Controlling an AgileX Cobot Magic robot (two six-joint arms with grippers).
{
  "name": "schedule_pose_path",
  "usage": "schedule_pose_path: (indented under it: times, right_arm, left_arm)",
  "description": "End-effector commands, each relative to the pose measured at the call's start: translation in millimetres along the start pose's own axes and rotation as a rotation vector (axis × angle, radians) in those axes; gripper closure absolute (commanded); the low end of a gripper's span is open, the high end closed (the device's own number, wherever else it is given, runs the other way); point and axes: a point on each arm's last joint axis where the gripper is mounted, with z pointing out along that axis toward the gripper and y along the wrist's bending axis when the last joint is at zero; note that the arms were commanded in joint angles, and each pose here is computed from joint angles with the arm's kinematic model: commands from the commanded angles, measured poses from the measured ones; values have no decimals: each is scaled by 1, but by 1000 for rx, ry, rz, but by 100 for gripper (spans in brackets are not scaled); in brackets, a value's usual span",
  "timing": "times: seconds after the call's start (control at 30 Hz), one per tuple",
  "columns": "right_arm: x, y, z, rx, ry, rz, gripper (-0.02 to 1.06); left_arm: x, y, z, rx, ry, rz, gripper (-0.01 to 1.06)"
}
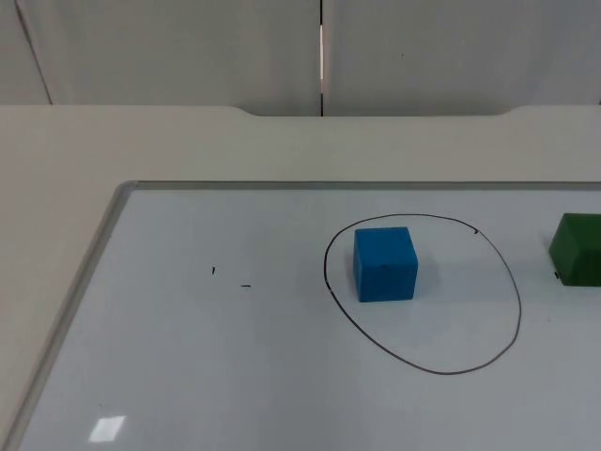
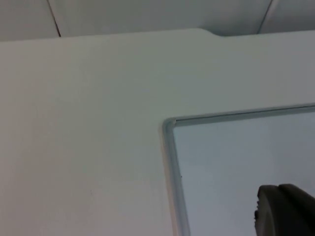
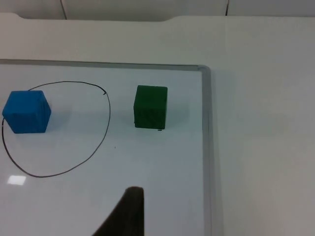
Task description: Push the two cubes into the marked area.
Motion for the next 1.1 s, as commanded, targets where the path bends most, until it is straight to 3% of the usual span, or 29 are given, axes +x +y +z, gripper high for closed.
schedule_pose_path:
  times: [0.0,0.2,0.43,0.57,0.8,1.07]
  right_arm:
    - [0,0,0,10,-5,-7,-1]
    - [0,0,0,10,-5,-7,-1]
    - [0,0,0,10,-5,-7,-1]
    - [0,0,0,10,-5,-7,-1]
    - [0,0,0,10,-5,-7,-1]
    - [0,0,0,10,-5,-7,-1]
  left_arm:
    - [2,-3,-17,3,-24,-4,105]
    - [15,-11,-54,12,-102,9,105]
    - [71,-16,-66,14,-93,-13,105]
    - [87,-17,-72,10,-99,-22,105]
    - [102,-17,-104,-66,-171,-13,105]
    - [122,-14,-127,-150,-181,-29,105]
